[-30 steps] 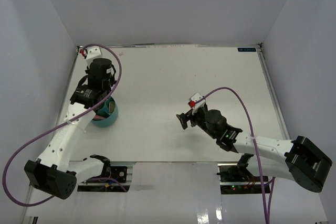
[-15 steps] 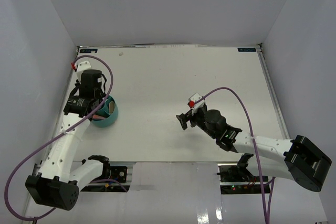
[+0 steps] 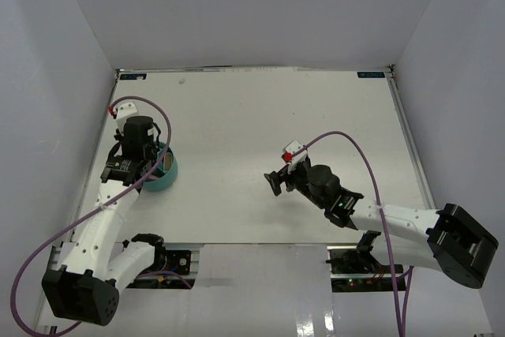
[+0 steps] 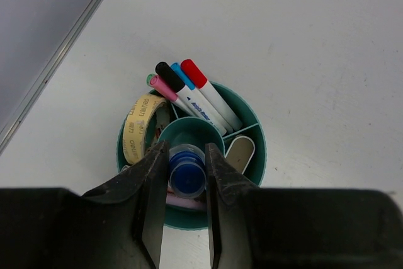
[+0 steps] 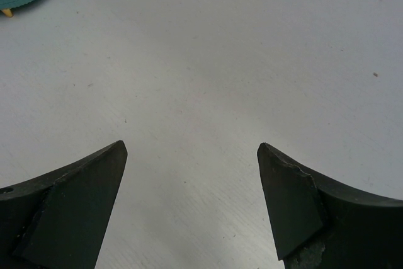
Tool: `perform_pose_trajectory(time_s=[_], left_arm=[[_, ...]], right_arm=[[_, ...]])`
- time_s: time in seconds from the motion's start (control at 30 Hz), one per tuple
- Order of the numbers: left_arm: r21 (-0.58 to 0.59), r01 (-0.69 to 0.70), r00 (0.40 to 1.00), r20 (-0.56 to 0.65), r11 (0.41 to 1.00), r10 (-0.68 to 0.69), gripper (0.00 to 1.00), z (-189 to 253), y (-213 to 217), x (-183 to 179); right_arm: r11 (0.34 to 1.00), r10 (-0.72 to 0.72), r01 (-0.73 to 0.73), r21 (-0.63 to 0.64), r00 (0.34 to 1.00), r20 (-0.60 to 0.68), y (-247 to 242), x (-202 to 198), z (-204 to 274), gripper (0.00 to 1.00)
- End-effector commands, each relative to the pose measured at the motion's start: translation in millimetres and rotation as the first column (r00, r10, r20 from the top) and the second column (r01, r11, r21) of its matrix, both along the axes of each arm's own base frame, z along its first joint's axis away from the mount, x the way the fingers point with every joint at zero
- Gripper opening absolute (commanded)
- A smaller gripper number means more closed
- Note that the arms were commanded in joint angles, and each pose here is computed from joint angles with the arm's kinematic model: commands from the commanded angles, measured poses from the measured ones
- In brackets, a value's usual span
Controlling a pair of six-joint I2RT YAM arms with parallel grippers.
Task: Sort the stationery into containers
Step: Place the stationery in the storage box.
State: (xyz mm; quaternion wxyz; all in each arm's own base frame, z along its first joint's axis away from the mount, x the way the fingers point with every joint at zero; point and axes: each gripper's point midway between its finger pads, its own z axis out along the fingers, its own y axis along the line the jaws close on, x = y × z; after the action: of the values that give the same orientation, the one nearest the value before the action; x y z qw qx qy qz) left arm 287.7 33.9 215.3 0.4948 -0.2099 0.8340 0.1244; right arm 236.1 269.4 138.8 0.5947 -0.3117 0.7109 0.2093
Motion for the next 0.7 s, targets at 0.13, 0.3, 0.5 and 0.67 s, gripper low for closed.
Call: perform_pose_trajectory(time_s=[0.13,0.3,0.5,0.67], left_arm=[[-0.022,-0.029,0.997,0.074,0.999,0.03,0.23,-2.8,6.6,6.2],[-0.039,-0.022,0.997,0.075,0.999,0.025,0.38,-8.2,5.9,9.0],[-0.061,0.0,0.998,0.062,0.998,0.004,0.56,-18.0,2.7,11.6],[-0.07,0.002,0.998,0.061,0.998,0.002,0.61,-18.0,2.1,12.0]], right_arm=[[0.998,0.004,-0.007,0.057,0.999,0.04,6.8,3.7,19.7,0.9],[0.998,0.003,-0.005,0.057,0.999,0.04,6.2,3.9,19.5,0.9],[0.998,-0.002,-0.001,0.059,0.999,0.042,5.2,4.1,20.4,0.9],[0.997,-0.005,0.001,0.079,0.999,0.051,4.2,3.5,28.3,0.9]])
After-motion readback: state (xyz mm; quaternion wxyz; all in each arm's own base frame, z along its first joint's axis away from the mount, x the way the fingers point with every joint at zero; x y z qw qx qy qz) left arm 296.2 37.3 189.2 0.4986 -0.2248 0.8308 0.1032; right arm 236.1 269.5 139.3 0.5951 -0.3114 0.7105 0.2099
